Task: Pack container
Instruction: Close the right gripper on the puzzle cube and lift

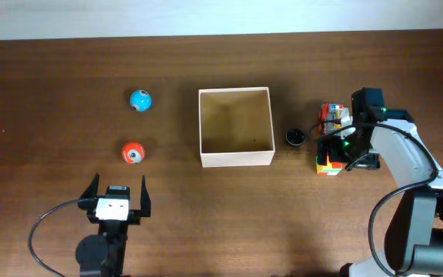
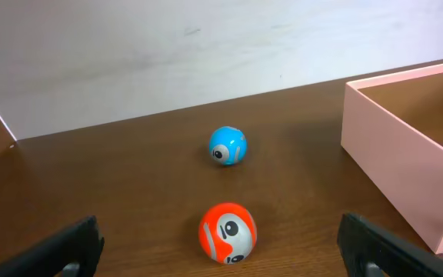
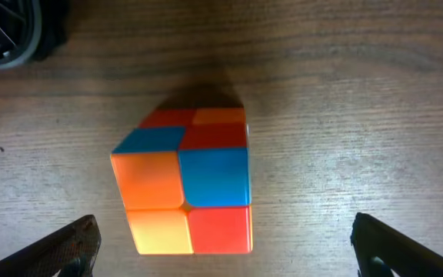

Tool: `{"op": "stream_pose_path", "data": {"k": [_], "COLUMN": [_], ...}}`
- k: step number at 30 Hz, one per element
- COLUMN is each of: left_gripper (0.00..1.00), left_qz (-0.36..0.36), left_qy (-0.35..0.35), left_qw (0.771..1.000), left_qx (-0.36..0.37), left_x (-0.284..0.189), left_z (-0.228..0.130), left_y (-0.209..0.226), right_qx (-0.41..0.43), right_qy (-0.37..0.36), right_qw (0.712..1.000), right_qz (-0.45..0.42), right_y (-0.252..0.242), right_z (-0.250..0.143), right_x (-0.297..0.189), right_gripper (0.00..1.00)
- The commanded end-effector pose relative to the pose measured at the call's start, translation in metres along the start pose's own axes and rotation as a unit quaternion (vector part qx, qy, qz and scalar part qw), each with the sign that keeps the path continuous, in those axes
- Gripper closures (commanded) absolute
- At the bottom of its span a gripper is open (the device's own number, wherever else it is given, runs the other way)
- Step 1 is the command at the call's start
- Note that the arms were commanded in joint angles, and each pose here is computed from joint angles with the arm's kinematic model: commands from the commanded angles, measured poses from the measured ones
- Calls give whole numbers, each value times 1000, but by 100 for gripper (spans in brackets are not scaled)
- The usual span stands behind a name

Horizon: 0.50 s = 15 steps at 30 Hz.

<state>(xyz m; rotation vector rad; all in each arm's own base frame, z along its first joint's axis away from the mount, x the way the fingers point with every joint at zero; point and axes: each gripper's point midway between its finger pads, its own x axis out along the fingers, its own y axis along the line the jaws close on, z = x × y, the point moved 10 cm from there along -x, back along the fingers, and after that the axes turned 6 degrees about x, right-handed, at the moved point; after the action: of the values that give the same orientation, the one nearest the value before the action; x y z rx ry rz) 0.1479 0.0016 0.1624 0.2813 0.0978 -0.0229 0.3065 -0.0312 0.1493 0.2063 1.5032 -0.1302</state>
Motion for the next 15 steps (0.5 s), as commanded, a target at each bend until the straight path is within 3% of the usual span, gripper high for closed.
{"op": "stream_pose_path", "data": {"k": [1, 15], "left_gripper": [1, 1], "left_qz": [-7, -7], "left_qy": [3, 3], "left_qw": [1000, 1000], "left_qx": [7, 7], "left_x": [0, 0], "left_z": [-2, -2], "left_y": [-1, -1], "right_qx": [5, 3], "right_qy": [-13, 18], "right_qw": [1000, 1000], "right_qz": [-3, -5], "right_y": [-2, -2], "right_z": [7, 12], "right_x": [-2, 25], "right_gripper": [1, 1]}}
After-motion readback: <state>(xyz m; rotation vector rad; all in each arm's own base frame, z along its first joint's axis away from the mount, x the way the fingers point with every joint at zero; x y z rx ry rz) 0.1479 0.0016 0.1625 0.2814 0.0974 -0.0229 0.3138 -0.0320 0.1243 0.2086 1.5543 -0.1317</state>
